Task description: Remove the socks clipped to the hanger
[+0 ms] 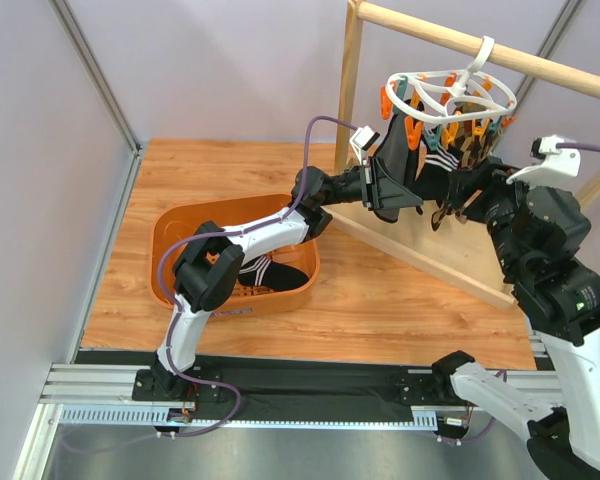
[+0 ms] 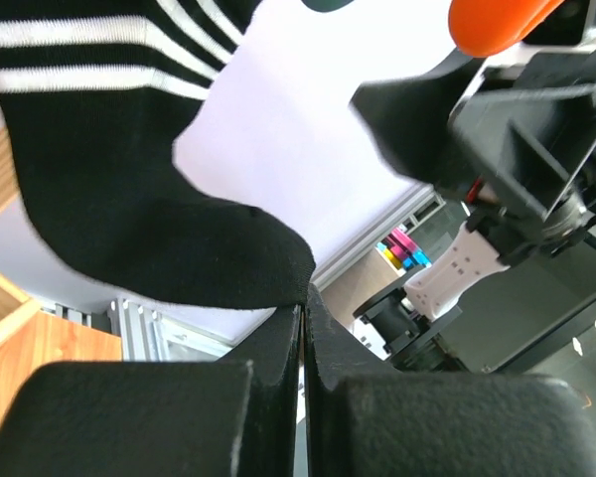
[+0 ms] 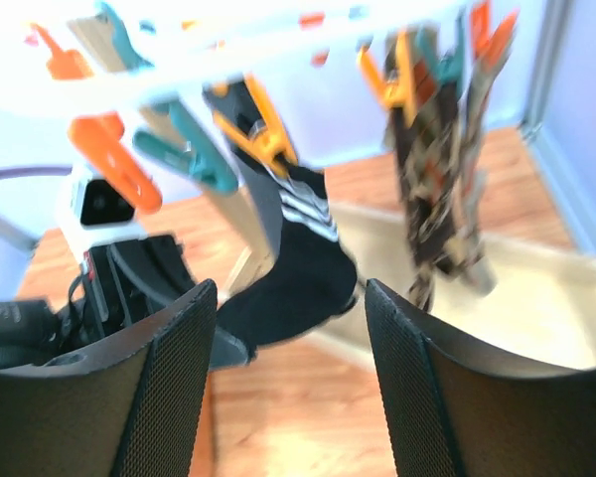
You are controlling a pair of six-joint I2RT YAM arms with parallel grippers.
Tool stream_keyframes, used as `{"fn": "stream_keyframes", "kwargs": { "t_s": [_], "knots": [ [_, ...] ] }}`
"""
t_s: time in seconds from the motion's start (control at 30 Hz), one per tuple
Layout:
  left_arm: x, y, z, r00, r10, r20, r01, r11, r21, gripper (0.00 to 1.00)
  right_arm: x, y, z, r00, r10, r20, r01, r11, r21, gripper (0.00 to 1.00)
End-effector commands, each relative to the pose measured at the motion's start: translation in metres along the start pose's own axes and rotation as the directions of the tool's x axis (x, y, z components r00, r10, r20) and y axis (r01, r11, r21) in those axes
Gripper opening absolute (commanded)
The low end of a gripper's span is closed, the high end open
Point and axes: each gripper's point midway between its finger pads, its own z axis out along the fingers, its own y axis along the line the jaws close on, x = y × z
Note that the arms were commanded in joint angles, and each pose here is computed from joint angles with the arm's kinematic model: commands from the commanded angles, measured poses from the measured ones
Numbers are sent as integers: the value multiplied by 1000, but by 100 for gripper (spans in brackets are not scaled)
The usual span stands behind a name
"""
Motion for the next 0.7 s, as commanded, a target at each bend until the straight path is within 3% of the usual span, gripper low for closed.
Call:
{"fn": "stream_keyframes", "kwargs": {
  "t_s": [0.0,0.23,0.67],
  "knots": [
    [-7,-18,5,998,68,16,-69,997,42,0,-23,-11,7,987,-160,22,158,984,83,62],
    [-3,-17,2,998,64,7,-64,998,16,0,-34,24,34,981,-194,2,194,979,-59,60],
    [7,-34,-8,999,34,-14,-33,999,25,0,-47,19,43,979,-199,30,201,952,-231,52]
  ]
}}
